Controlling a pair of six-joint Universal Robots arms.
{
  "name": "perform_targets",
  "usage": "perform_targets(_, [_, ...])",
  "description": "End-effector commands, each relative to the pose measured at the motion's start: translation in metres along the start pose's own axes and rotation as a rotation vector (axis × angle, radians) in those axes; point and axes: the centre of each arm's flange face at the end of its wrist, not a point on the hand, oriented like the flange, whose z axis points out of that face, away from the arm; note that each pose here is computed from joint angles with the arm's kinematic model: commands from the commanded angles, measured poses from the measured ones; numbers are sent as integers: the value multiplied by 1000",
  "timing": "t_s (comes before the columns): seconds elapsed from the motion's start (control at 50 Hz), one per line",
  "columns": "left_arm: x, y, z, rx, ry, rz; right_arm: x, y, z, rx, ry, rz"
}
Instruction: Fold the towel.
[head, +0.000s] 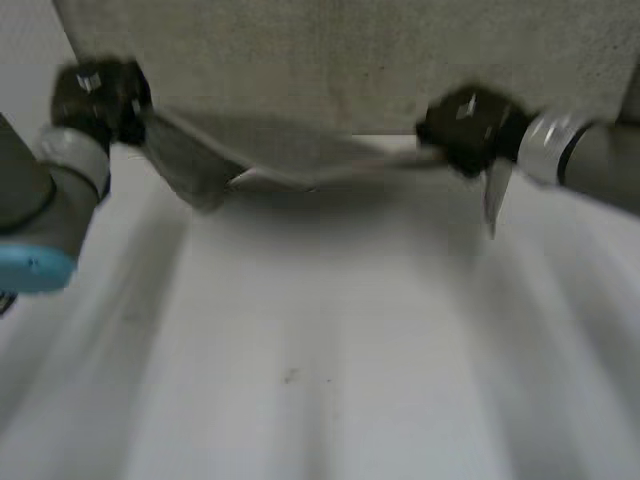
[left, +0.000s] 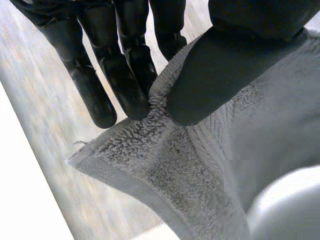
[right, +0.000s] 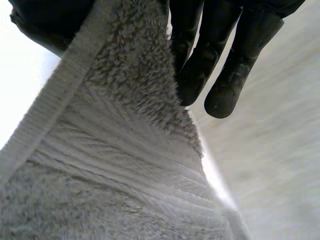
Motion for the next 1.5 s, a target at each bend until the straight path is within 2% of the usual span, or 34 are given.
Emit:
perform_targets(0.02, [8, 68, -35, -171, 23, 5, -70, 84, 14, -193, -218, 17])
perform_targets(0.1, [9, 83, -44, -198, 24, 5, -93, 114, 19, -223, -242, 56])
perform_targets(0.2, [9, 85, -45, -197, 22, 5, -98, 125, 23, -206, -194, 139])
perform_targets(0.38, [8, 80, -45, -182, 19, 4, -90, 119, 13, -145, -84, 306])
perform_targets(0.48, [7, 79, -46, -181, 16, 2, -90, 128, -2, -183, 12, 455])
perform_targets(0.58, [7, 79, -46, -181, 16, 2, -97, 134, -12, -206, 62, 529])
perform_targets(0.86, [-13, 81, -43, -191, -37, 5, -79, 149, -28, -244, 322, 550])
perform_targets(0.98, [-17, 82, -42, -192, -49, 6, -79, 152, -31, -257, 331, 565])
perform_targets(1.24, [-21, 82, -42, -195, -57, 6, -76, 149, -43, -243, 373, 719])
perform_targets(1.5, [-20, 86, -48, -224, -53, 8, -81, 148, -52, -241, 345, 717])
